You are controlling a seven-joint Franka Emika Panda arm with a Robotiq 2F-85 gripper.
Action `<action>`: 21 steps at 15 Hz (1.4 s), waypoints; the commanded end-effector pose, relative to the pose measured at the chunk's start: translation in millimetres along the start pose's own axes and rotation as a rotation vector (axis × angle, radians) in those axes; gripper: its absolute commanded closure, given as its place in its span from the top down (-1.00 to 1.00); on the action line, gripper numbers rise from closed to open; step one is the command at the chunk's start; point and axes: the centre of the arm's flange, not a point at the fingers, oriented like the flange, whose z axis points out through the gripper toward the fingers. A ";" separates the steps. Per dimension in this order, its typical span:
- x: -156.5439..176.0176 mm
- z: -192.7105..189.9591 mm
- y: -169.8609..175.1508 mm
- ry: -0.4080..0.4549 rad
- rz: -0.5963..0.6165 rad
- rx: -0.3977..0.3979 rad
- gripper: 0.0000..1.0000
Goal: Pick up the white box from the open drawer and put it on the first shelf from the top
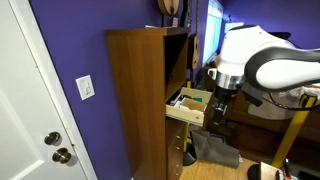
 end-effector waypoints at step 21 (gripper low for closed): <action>54.9 16.9 162.4 0.255 -0.041 -0.030 1.00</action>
